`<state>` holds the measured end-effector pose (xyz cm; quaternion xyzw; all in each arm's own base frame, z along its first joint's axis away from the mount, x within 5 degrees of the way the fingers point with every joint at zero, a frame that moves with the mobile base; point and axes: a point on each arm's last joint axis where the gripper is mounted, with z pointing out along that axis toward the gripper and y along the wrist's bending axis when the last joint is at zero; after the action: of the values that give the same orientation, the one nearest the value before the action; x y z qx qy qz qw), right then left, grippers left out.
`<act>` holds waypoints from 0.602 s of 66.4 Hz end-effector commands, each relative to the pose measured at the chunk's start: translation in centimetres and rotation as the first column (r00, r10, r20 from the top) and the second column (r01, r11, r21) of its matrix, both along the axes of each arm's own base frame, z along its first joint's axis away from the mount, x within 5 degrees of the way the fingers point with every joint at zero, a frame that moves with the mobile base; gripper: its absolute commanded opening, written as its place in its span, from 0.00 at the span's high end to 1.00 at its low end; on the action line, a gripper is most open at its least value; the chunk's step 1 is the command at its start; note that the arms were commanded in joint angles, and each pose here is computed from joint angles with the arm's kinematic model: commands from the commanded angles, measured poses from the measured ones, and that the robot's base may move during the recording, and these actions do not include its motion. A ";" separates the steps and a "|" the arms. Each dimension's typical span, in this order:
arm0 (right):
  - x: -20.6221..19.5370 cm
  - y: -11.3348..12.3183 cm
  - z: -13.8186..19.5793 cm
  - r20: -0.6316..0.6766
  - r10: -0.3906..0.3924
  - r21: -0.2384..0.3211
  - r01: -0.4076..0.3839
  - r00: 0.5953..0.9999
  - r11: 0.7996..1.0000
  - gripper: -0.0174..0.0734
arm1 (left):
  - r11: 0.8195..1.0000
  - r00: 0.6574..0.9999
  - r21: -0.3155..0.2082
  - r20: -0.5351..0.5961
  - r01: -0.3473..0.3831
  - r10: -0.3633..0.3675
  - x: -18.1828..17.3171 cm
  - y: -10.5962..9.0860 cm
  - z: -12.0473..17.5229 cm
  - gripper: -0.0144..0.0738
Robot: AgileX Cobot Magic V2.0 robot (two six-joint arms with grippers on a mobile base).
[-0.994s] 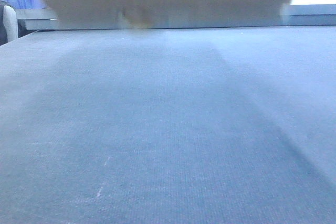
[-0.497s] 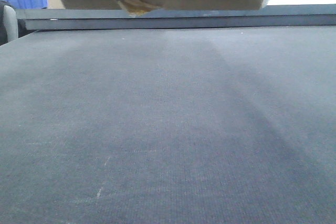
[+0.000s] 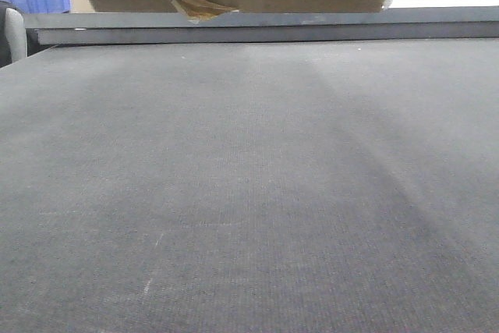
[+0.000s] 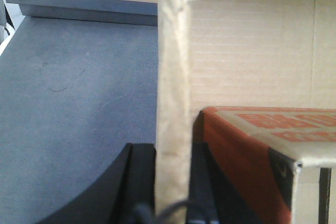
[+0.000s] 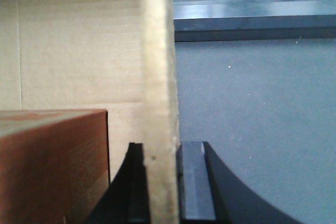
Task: Stack two boxes on right shelf middle
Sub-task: 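Lift the two stacked boxes off the table with both grippers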
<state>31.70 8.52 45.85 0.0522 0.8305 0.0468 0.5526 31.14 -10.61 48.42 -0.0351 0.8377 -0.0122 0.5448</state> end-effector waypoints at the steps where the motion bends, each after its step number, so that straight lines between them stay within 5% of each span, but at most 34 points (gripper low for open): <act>1: -0.2 -0.5 1.4 0.088 -0.009 0.011 0.008 0.996 1.000 0.98 | 0.998 0.999 0.059 0.049 0.002 -0.005 -0.2 0.6 1.0 0.96; 40: -0.1 -0.4 1.7 0.125 0.003 0.000 -0.003 0.992 1.000 0.98 | 0.998 0.999 0.070 0.050 0.007 -0.011 -0.2 0.6 1.0 0.96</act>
<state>31.78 8.52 46.00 0.0567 0.8251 0.0502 0.5598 31.16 -10.64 48.46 -0.0124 0.8370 0.0007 0.5471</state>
